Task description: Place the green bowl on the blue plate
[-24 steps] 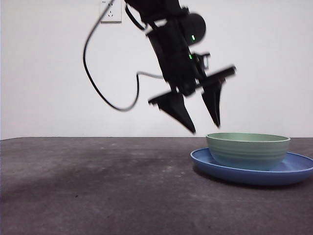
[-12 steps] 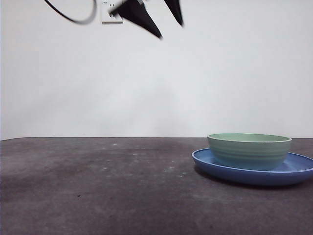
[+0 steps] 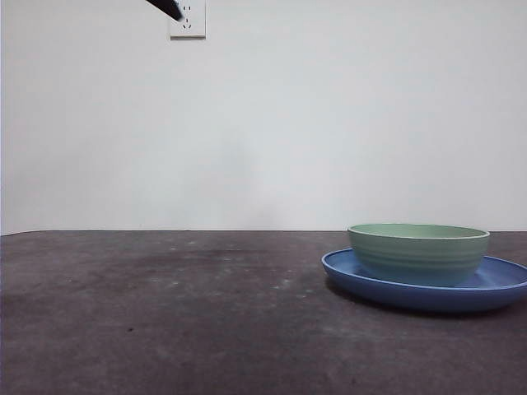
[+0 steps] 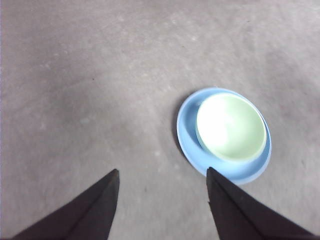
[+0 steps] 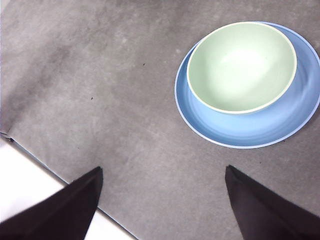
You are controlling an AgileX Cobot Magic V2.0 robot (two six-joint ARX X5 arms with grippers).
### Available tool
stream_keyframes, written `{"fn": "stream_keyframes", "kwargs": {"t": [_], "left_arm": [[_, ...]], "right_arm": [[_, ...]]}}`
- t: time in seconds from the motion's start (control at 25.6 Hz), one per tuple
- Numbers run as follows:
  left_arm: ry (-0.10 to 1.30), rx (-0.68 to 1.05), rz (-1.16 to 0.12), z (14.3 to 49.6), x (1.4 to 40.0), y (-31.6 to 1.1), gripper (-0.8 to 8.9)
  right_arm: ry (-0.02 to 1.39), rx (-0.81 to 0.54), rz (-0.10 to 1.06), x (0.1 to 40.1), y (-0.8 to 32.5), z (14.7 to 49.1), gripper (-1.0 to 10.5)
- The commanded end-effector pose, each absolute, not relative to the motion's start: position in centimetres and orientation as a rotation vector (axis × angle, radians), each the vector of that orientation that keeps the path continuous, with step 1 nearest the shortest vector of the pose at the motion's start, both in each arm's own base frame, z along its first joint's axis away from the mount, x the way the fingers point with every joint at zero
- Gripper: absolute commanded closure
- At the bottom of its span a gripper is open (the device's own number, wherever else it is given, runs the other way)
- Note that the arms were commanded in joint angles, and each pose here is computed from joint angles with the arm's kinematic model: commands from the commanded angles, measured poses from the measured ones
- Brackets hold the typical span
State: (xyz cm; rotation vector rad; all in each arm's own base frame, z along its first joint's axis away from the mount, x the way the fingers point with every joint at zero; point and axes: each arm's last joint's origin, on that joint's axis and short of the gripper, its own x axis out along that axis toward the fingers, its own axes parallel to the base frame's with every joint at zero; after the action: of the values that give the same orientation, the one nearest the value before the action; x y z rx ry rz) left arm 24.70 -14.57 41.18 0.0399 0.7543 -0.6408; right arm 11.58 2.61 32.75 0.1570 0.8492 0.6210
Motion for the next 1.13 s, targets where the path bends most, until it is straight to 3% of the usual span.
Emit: {"fn": "stream_keyframes", "kwargs": {"t": [0.04,0.43,0.7,1.06,1.13], "left_arm": [[0.747,0.048,-0.681,39.9,22.6,-13.3,5.31],[0.757,-0.001,-0.897,34.8,15.3,-9.8,5.32],[0.732,-0.014,-1.062,34.0,12.5,-8.8,5.33],[0.709,-0.017,-1.078,34.3,12.2,-8.6,5.33],[0.709,-0.017,-1.077,34.3,12.2,-8.6,5.33]], "right_arm": [[0.829,0.156,0.623,11.7,2.6,33.4,5.5],[0.830,0.156,0.623,11.7,2.7,33.4,5.5],[0.832,0.158,0.623,11.7,2.7,33.3,5.5],[0.841,0.184,0.609,11.7,2.6,33.3,5.5],[0.853,0.200,0.559,11.8,2.6,33.3,5.5]]}}
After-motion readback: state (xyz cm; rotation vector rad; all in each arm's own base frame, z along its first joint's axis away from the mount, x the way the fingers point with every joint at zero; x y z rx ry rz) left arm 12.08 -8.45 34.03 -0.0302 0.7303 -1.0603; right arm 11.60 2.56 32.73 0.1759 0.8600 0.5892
